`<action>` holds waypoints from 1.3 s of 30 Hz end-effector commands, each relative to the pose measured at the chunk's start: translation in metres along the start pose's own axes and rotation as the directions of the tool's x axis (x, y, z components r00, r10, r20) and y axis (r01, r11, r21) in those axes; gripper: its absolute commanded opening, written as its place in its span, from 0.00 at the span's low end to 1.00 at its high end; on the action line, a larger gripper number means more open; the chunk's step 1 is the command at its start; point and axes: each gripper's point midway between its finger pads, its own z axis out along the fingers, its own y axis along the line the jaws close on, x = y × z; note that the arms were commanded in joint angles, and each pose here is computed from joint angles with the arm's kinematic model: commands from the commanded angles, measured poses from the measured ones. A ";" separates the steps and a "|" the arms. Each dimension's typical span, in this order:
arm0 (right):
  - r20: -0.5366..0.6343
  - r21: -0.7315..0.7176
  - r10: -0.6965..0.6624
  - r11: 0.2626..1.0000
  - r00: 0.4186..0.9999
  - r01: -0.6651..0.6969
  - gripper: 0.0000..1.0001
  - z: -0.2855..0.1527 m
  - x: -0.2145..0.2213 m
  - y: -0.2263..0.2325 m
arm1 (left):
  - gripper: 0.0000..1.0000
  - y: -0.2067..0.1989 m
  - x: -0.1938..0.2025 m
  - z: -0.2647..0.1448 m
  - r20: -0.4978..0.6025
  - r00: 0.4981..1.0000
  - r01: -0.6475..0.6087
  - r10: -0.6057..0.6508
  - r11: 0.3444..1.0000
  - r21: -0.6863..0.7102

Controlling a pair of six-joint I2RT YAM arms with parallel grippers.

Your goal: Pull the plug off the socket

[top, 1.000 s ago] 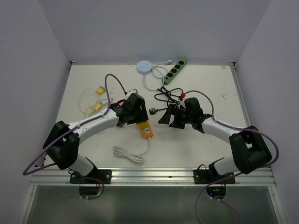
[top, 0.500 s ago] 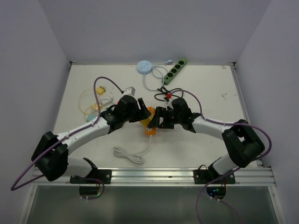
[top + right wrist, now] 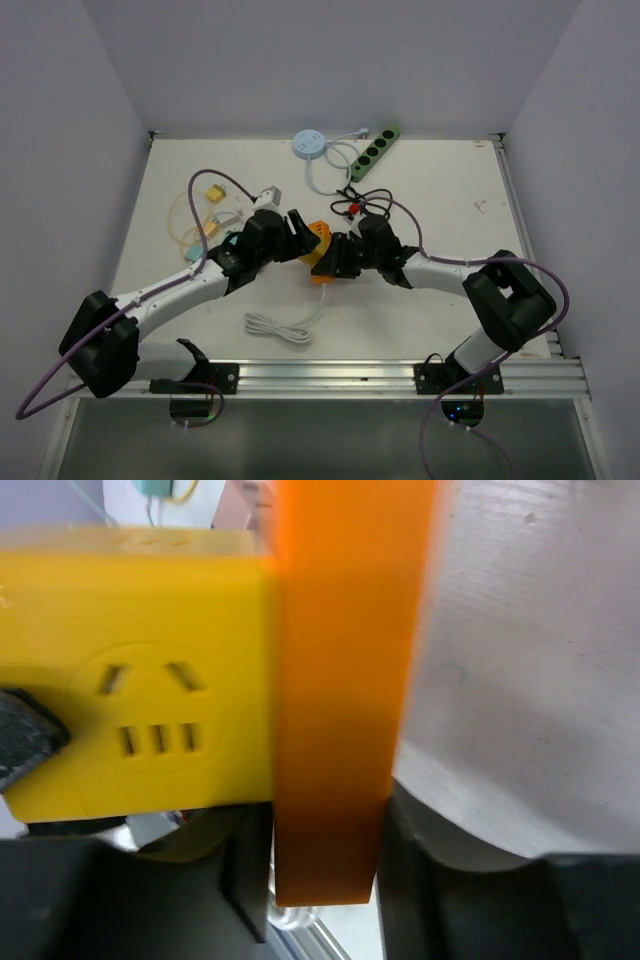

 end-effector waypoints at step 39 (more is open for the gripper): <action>0.133 0.134 -0.008 0.991 0.991 -0.010 0.00 -0.021 -0.040 -0.029 | 0.18 -0.027 -0.095 -0.045 0.095 0.995 -0.022 0.005 0.984 0.175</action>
